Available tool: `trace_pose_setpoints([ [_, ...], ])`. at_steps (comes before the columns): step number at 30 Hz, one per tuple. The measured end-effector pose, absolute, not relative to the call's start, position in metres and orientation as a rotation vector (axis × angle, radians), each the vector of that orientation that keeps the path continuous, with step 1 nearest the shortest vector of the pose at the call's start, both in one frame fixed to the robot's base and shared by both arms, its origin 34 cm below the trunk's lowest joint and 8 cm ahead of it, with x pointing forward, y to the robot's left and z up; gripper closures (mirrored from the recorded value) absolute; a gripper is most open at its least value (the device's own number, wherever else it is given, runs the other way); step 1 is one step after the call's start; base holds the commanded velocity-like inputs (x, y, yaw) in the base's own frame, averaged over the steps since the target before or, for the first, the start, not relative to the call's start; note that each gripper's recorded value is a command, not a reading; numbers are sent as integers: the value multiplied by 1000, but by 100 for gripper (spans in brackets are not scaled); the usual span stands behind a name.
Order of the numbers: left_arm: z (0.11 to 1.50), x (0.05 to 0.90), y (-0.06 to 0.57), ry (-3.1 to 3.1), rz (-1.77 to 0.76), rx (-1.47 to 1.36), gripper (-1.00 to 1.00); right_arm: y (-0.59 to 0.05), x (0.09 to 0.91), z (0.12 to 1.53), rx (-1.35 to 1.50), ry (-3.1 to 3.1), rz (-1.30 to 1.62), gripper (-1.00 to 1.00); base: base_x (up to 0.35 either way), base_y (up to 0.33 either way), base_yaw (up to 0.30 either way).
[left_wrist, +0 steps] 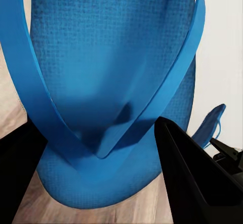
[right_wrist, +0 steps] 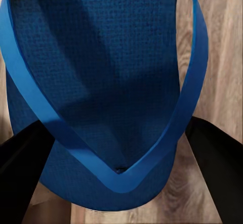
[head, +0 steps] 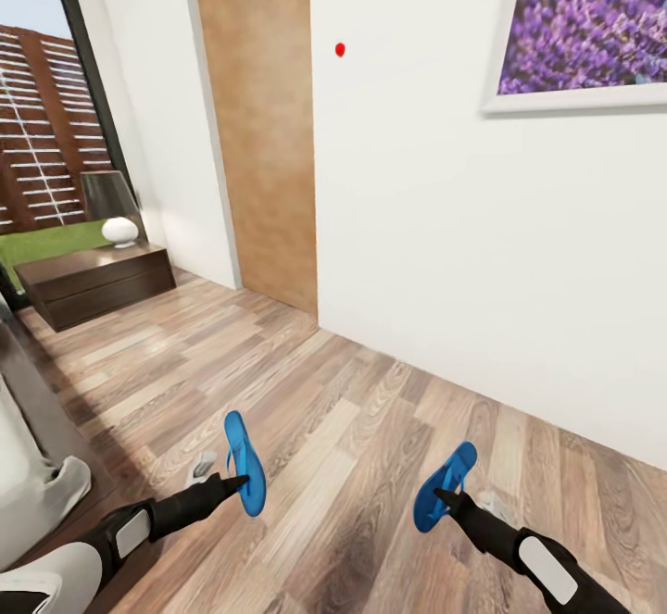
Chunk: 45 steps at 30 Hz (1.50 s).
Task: In the bedroom, move the book from the bed onto either nightstand, and place the two sandals side by side next to the bed.
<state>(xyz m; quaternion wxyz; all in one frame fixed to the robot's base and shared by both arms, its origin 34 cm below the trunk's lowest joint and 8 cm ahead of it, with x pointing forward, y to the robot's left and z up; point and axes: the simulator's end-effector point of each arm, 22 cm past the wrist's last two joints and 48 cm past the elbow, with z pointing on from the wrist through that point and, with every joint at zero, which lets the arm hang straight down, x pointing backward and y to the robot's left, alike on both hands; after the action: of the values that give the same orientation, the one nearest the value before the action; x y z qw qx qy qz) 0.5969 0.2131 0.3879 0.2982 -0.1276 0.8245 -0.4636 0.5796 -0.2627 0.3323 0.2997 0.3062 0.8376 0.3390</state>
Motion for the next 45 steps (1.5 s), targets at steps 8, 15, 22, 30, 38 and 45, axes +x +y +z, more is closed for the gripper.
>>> trace_pose_setpoints([
  [8, 392, 602, 216, 2163, -1237, -369, 100, -263, 579, 332, 813, 2224, 899, 100, 281, -207, 232],
  [15, 393, 603, 217, 2156, -1238, -378, 100, -263, 580, 332, 813, 2223, 900, 100, 280, -215, 232],
  [22, 393, 603, 218, 2155, -1237, -378, 100, -263, 579, 332, 813, 2224, 899, 100, 280, -214, 232],
  [30, 393, 603, 218, 2155, -1237, -379, 100, -262, 580, 332, 813, 2223, 900, 100, 273, -103, 232],
  [38, 393, 603, 218, 2152, -1238, -381, 100, -262, 579, 332, 813, 2223, 900, 100, 234, -137, 232],
  [45, 393, 603, 218, 2152, -1238, -382, 100, -262, 580, 332, 813, 2223, 900, 100, 234, -126, 232],
])
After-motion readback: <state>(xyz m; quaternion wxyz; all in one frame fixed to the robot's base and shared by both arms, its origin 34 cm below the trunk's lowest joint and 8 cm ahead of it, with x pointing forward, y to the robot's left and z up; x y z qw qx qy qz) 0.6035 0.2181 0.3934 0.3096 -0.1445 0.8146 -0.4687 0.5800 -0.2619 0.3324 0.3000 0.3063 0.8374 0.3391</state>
